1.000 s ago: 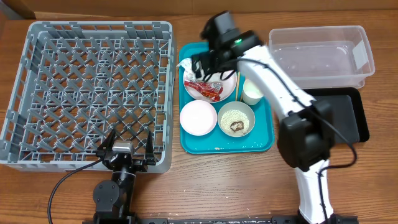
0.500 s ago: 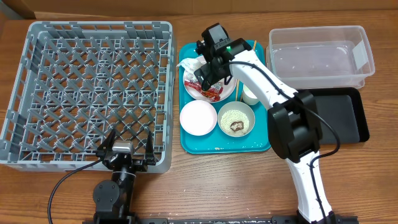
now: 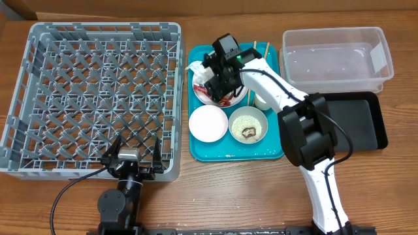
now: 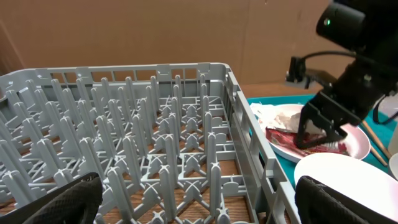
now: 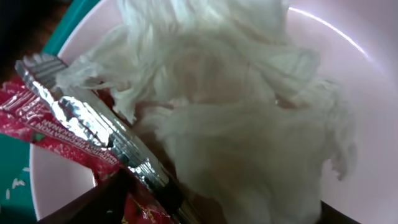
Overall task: Sort waste into correct bins and load items into the dishwasher
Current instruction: 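Carry the wrapper and tissue right and drop into the clear bin, then reach right gripper back to the plate and grasp remaining tissue, then carry the tissue right and release it into the clear bin, then grasp the rim of the rice bowl with the right gripper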
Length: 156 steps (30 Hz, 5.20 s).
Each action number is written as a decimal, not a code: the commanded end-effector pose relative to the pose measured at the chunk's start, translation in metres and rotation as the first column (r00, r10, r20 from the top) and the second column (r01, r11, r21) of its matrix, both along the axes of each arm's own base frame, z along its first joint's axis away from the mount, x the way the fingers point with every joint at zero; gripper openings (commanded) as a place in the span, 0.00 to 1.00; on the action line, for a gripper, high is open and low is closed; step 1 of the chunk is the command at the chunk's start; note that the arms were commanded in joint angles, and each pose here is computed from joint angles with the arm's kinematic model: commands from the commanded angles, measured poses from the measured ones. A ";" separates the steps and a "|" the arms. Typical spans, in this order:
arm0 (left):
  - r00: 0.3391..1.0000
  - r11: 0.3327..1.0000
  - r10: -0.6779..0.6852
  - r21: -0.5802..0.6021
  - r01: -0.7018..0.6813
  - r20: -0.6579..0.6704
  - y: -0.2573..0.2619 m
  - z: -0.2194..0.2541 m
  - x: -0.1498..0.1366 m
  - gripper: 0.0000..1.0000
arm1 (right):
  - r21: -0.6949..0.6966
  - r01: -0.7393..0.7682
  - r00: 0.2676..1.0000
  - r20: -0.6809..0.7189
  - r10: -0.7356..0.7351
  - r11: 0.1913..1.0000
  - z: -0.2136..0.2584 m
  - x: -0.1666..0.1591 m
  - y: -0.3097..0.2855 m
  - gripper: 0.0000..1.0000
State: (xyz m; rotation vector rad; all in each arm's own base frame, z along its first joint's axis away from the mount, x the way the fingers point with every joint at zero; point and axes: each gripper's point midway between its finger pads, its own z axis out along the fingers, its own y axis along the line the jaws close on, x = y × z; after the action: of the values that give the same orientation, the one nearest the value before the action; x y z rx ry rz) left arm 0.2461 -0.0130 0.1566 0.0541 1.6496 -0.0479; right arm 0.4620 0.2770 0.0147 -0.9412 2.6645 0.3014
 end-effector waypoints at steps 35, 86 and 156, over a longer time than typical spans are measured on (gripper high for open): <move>1.000 1.000 -0.005 0.017 0.005 0.005 -0.001 0.000 0.000 1.00 | -0.004 0.895 0.437 -0.197 -0.878 0.446 0.127 0.042 -0.284 0.05; 1.000 1.000 -0.005 0.017 0.005 0.005 -0.001 0.000 0.000 1.00 | -0.045 0.349 0.937 0.025 -0.348 0.936 0.010 0.051 0.001 0.61; 1.000 1.000 -0.005 0.017 0.005 0.005 -0.001 0.000 0.000 1.00 | -0.171 0.717 0.631 -0.252 -0.734 0.676 0.165 -0.069 -0.080 0.50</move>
State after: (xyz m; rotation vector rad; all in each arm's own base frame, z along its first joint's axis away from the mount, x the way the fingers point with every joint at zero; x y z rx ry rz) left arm 0.2461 -0.0130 0.1565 0.0541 1.6500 -0.0479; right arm 0.4027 0.2007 0.2028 0.1637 3.0291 0.3782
